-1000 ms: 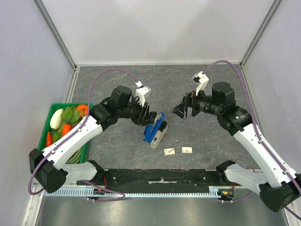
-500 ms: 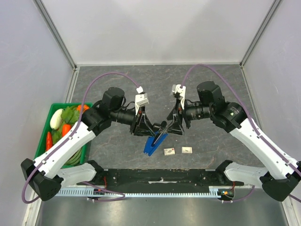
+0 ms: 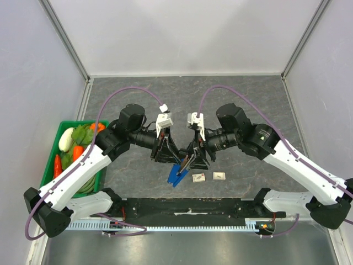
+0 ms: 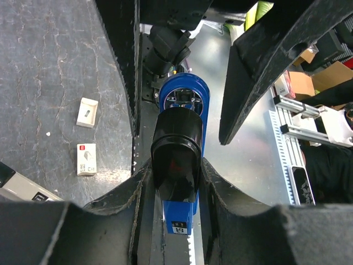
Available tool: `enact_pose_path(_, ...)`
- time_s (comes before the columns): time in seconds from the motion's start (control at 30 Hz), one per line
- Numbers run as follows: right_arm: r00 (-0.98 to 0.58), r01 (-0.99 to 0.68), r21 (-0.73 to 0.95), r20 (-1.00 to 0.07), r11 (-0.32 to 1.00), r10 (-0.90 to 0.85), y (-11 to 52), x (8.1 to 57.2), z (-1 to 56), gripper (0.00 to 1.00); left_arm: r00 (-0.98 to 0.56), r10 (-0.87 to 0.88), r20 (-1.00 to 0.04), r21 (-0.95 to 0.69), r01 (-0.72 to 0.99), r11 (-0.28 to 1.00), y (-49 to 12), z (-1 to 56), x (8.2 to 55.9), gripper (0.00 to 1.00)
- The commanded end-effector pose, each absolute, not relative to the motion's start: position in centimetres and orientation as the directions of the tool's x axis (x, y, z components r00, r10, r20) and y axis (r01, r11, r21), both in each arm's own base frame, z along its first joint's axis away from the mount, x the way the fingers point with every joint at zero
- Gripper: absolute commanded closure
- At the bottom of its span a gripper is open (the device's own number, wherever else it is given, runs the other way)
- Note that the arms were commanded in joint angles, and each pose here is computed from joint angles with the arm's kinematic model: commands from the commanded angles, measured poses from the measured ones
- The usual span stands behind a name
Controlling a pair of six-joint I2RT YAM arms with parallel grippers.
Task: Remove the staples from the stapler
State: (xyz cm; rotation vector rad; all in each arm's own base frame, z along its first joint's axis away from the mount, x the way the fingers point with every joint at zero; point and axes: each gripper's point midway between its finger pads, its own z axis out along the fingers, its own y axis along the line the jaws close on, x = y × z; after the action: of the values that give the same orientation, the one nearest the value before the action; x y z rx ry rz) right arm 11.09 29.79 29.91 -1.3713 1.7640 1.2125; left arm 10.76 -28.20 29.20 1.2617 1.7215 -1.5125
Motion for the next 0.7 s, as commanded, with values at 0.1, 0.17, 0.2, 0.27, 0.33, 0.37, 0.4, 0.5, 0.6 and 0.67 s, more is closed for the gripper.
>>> enact_pose_path(0.1, -0.248, -0.967, 0.249, -0.888, 0.049, -0.387, 30.6, 11.3, 31.7, 0.31, -0.362, 0.255, -0.897, -0.409, 0.897, -0.166, -28.3, 31.4, 9.6, 0.98)
enact_pose_path(0.17, -0.238, -0.97, 0.237, -0.894, 0.051, -0.379, 30.6, 11.4, 32.0, 0.32, -0.365, 0.258, -0.895, -0.414, 0.894, -0.17, -28.2, 31.3, 9.5, 0.98)
enact_pose_path(0.2, -0.232, -0.972, 0.229, -0.898, 0.055, -0.374, 30.6, 11.5, 32.3, 0.33, -0.366, 0.26, -0.894, -0.415, 0.893, -0.173, -28.3, 31.2, 9.4, 0.98)
enact_pose_path(0.27, -0.226, -0.974, 0.219, -0.901, 0.063, -0.369, 30.5, 11.7, 32.6, 0.36, -0.363, 0.261, -0.894, -0.414, 0.893, -0.176, -28.2, 31.1, 9.3, 0.98)
enact_pose_path(0.33, -0.224, -0.974, 0.214, -0.901, 0.069, -0.371, 30.5, 11.8, 32.7, 0.38, -0.364, 0.266, -0.893, -0.416, 0.892, -0.176, -28.2, 31.0, 9.2, 0.98)
enact_pose_path(0.37, -0.225, -0.974, 0.215, -0.899, 0.069, -0.374, 30.5, 11.8, 32.5, 0.4, -0.363, 0.265, -0.893, -0.415, 0.893, -0.174, -28.1, 31.0, 9.3, 0.98)
enact_pose_path(0.4, -0.226, -0.974, 0.217, -0.898, 0.068, -0.378, 30.5, 11.8, 32.5, 0.42, -0.363, 0.265, -0.893, -0.414, 0.894, -0.173, -28.1, 30.9, 9.3, 0.98)
enact_pose_path(0.5, -0.239, -0.97, 0.234, -0.888, 0.063, -0.393, 30.6, 11.7, 31.7, 0.49, -0.354, 0.261, -0.898, -0.404, 0.898, -0.172, -28.1, 31.1, 9.3, 0.98)
enact_pose_path(0.6, -0.242, -0.969, 0.237, -0.885, 0.063, -0.397, 30.5, 11.6, 31.4, 0.53, -0.351, 0.259, -0.9, -0.4, 0.9, -0.171, -28.1, 31.3, 9.3, 0.98)
enact_pose_path(0.67, -0.241, -0.97, 0.235, -0.885, 0.065, -0.398, 30.4, 11.5, 31.3, 0.55, -0.348, 0.257, -0.902, -0.396, 0.902, -0.17, -28.1, 31.5, 9.3, 0.98)
